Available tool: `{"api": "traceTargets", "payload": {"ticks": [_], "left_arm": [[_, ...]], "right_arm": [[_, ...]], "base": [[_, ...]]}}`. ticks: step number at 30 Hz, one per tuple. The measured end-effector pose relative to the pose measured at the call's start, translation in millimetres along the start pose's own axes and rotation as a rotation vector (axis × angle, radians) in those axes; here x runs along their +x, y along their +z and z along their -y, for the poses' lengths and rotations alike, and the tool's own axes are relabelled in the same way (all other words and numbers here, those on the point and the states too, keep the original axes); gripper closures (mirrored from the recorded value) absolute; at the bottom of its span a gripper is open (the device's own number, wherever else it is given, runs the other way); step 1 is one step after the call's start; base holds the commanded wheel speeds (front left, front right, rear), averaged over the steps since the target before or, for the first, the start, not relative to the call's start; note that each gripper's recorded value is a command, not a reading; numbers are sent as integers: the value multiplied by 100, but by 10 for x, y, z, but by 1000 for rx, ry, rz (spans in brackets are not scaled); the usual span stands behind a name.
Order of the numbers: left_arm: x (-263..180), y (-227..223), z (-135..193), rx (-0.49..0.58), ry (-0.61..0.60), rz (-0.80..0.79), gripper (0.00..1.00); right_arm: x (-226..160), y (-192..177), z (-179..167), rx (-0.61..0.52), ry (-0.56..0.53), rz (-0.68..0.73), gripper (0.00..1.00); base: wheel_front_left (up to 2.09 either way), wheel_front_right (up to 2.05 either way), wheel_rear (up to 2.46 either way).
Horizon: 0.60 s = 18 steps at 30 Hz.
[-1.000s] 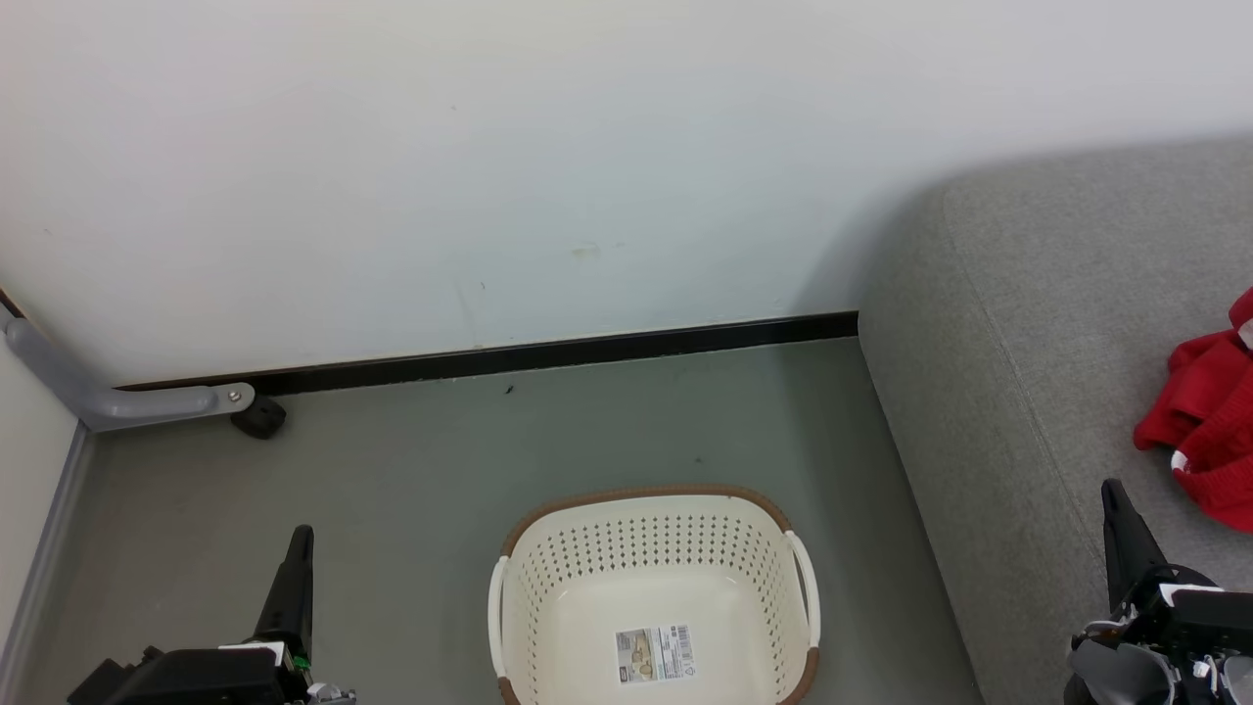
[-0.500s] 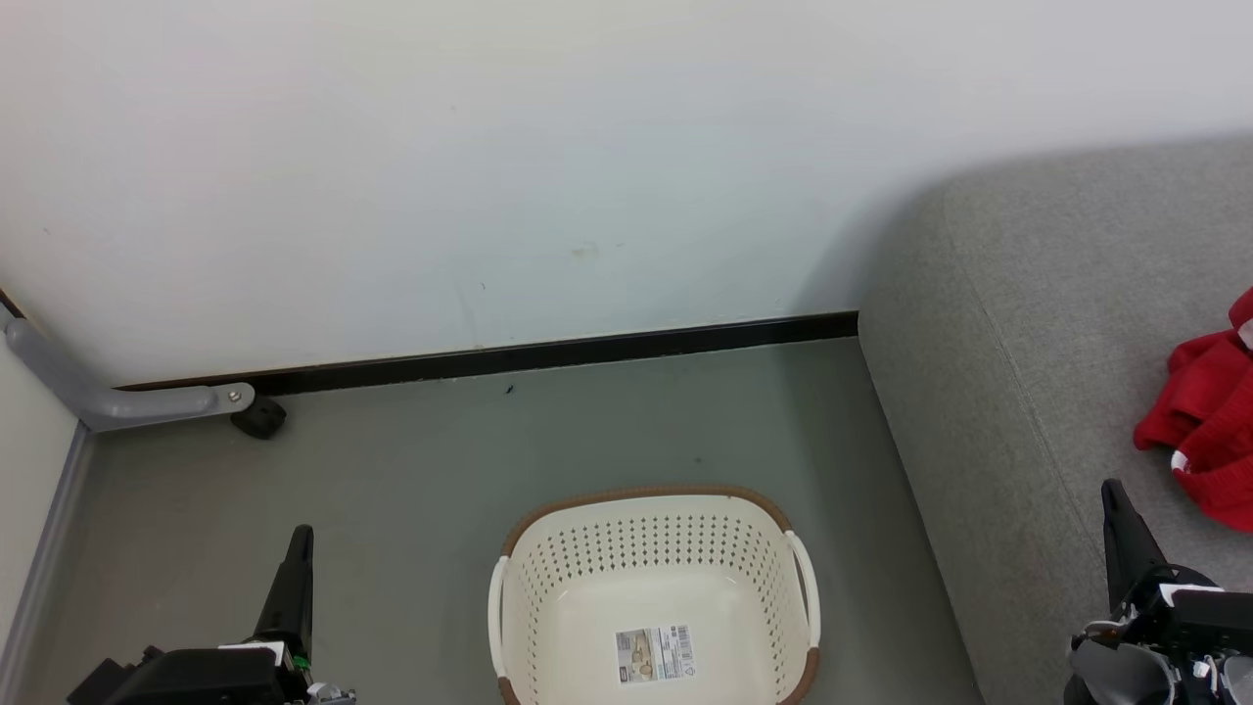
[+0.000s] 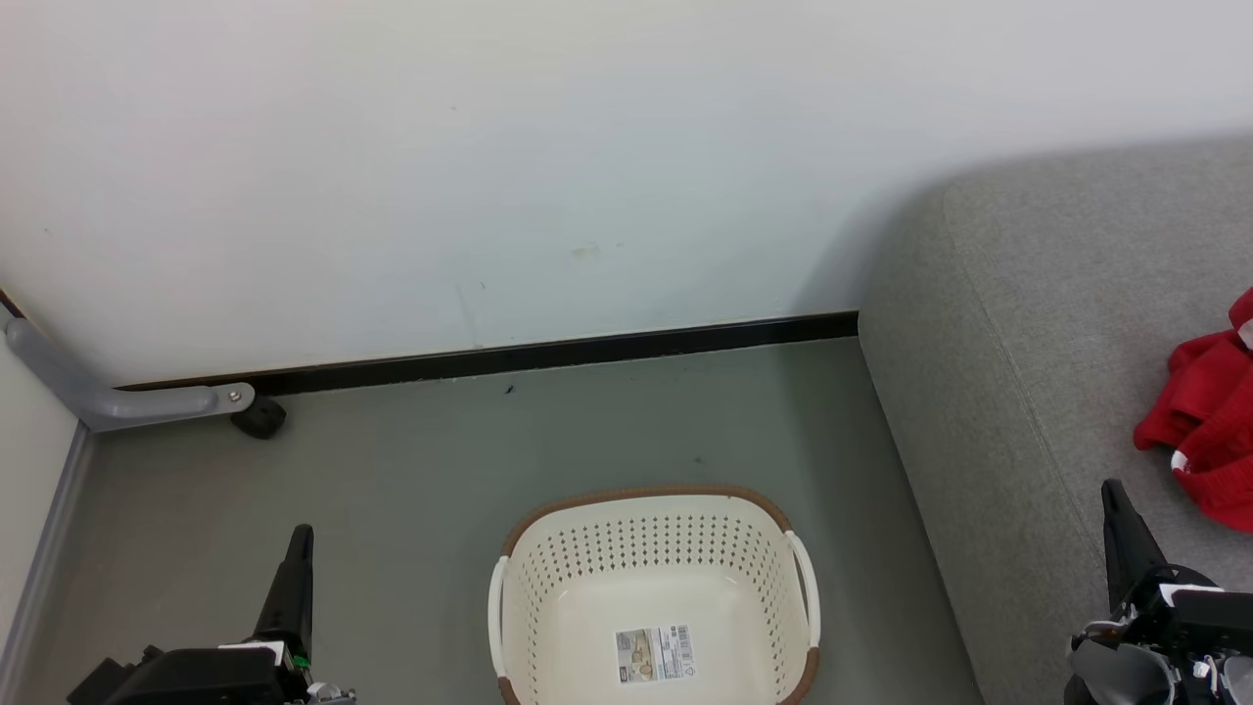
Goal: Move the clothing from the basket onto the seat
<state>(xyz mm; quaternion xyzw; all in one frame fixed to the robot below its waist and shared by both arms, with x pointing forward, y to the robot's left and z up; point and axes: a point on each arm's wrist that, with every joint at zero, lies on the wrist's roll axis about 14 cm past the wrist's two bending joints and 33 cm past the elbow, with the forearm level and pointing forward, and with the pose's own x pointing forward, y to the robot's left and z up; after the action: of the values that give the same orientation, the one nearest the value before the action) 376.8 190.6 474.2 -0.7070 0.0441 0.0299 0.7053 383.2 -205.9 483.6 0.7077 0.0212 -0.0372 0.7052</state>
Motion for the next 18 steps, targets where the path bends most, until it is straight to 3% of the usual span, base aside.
{"api": "traceTargets", "payload": {"ticks": [18], "left_arm": [[1,0,4,0,-1,0,100]], "right_arm": [[0,0,0,0,0,0,100]], "base": [[0,0,0]]}}
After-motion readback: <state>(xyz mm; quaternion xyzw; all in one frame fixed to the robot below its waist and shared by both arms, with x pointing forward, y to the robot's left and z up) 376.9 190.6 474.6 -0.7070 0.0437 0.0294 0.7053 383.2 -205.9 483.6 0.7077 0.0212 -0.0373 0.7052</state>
